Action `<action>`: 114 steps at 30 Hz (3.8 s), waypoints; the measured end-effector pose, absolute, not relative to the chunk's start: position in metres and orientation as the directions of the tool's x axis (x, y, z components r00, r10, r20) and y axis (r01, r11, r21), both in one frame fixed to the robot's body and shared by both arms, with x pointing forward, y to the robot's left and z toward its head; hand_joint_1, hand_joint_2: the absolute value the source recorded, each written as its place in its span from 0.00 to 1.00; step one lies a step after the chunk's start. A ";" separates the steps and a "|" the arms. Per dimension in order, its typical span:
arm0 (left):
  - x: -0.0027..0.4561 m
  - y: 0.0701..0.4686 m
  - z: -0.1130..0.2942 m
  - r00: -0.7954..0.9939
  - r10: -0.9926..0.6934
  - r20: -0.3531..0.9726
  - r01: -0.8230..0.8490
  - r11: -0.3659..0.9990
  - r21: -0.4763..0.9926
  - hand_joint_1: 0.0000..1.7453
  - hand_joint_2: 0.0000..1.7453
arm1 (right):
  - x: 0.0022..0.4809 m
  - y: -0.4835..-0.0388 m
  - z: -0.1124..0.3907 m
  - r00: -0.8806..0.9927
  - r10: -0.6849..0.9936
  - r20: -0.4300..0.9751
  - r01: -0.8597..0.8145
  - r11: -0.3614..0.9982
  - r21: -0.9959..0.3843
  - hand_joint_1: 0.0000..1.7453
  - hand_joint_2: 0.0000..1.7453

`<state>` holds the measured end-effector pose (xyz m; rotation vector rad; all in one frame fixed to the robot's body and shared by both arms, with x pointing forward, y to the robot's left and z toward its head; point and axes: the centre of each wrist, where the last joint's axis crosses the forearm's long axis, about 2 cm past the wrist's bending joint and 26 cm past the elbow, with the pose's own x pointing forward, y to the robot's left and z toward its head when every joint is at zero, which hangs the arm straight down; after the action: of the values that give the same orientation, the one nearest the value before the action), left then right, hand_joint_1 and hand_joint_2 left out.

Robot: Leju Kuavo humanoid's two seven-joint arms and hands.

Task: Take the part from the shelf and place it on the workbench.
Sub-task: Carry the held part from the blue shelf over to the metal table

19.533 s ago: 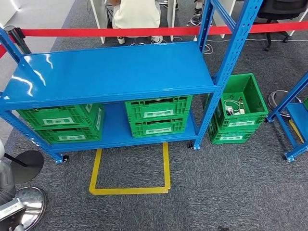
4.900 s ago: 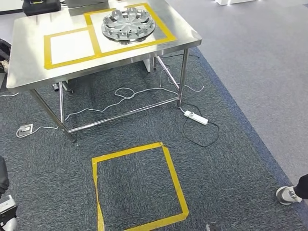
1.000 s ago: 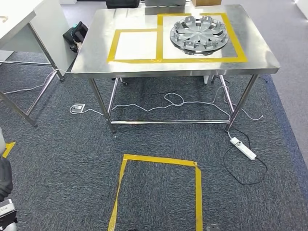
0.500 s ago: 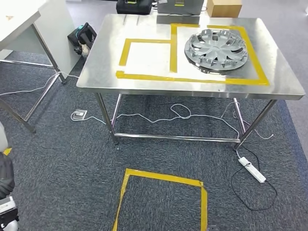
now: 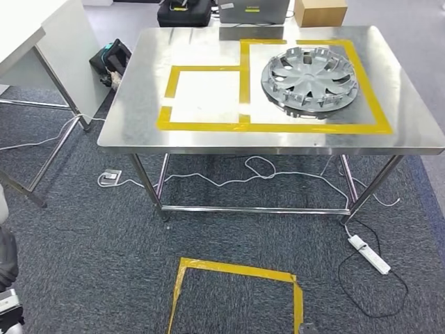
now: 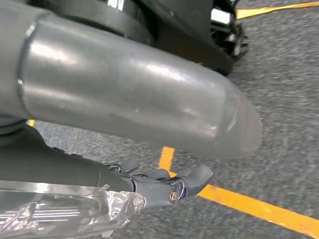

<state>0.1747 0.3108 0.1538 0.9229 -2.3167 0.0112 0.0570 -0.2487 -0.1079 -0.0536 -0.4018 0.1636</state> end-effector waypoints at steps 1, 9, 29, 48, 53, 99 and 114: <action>0.175 0.311 0.154 -0.552 -0.614 0.564 -0.619 0.755 0.216 1.00 1.00 | 0.057 -0.249 -0.108 0.907 0.169 0.386 -0.148 0.985 -0.085 0.00 0.00; 0.175 0.308 0.153 -0.549 -0.609 0.573 -0.616 0.758 0.215 1.00 1.00 | 0.059 -0.251 -0.108 0.900 0.187 0.393 -0.160 0.982 -0.099 0.00 0.00; 0.219 0.295 0.163 -0.636 -0.546 0.546 -0.561 0.813 0.159 1.00 1.00 | 0.042 -0.258 -0.111 0.945 -0.039 0.324 0.058 0.997 -0.051 0.00 0.00; 0.222 0.288 0.160 -0.666 -0.504 0.550 -0.504 0.847 0.166 1.00 1.00 | 0.042 -0.268 -0.111 0.908 -0.012 0.418 0.046 0.996 -0.073 0.00 0.00; 0.225 0.285 0.160 -0.672 -0.506 0.540 -0.493 0.850 0.184 1.00 1.00 | 0.043 -0.268 -0.111 0.913 -0.017 0.408 0.051 0.996 -0.071 0.00 0.00; 0.206 0.294 0.155 -0.626 -0.567 0.535 -0.556 0.806 0.203 1.00 1.00 | 0.044 -0.267 -0.111 0.931 -0.003 0.364 0.025 0.998 -0.056 0.00 0.00; 0.208 0.294 0.157 -0.629 -0.572 0.526 -0.558 0.804 0.206 1.00 1.00 | 0.042 -0.267 -0.111 0.935 -0.004 0.354 0.022 0.999 -0.049 0.00 0.00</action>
<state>0.2084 0.2944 0.1574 0.8333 -2.4013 -0.0316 0.0424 -0.2668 -0.1110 -0.0523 -0.3616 -0.0132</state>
